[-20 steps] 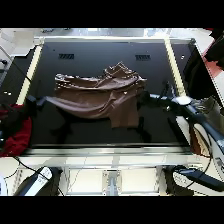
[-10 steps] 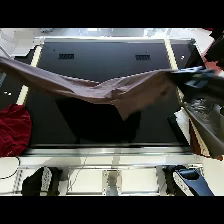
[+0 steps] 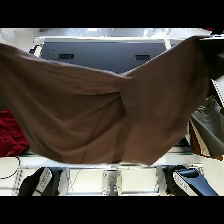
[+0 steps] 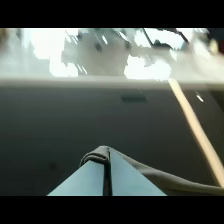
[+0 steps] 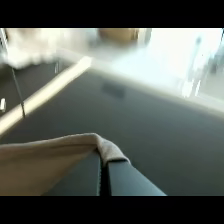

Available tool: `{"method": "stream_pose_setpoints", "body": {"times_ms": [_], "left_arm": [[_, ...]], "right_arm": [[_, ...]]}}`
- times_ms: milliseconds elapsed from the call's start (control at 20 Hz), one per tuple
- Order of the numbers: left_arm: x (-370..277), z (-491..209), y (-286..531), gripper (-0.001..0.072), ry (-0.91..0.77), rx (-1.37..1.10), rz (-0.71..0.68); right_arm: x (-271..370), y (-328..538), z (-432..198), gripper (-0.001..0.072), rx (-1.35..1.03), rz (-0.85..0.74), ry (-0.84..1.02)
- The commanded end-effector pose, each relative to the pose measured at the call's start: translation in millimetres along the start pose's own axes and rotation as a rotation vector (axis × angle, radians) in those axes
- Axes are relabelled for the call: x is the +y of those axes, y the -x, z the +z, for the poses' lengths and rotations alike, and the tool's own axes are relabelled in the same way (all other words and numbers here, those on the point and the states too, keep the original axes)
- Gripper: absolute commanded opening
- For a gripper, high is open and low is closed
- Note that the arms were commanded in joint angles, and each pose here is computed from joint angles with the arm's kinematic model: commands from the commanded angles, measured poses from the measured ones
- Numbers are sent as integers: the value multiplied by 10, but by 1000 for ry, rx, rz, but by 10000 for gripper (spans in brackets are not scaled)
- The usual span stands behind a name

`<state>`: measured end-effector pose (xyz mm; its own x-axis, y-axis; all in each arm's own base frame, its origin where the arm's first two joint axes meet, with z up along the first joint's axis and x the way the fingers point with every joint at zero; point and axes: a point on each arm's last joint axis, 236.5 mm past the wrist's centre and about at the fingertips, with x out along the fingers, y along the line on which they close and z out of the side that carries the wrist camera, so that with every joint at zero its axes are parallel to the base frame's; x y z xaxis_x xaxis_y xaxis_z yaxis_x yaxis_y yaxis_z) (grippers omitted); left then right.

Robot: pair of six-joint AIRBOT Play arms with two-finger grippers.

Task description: Fold the shirts.

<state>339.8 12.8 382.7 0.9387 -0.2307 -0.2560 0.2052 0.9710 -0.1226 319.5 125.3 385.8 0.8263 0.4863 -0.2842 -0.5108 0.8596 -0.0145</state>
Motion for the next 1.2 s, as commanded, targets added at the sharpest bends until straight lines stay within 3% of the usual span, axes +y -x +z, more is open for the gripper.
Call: {"method": "stream_pose_setpoints", "body": {"times_ms": [0, 300, 500, 800, 1150], "left_arm": [[41, -853, -871, 9, 70, 309, -126], [993, -2306, -2413, 10, 192, 571, 224], [1218, -2825, -2850, 10, 261, 587, 262], [1132, -2735, -2807, 11, 238, 585, 244], [837, -3452, -2224, 11, 248, 919, 184]], "right_arm": [[-361, -984, -712, 13, 248, 34, -93], [-1006, -2534, -2036, 13, 429, -12, -252], [-1270, -3050, -2672, 13, 458, -71, -312], [-1455, -2984, -2871, 13, 506, -97, -334], [-1268, -2411, -3098, 12, 763, -56, -262]]}}
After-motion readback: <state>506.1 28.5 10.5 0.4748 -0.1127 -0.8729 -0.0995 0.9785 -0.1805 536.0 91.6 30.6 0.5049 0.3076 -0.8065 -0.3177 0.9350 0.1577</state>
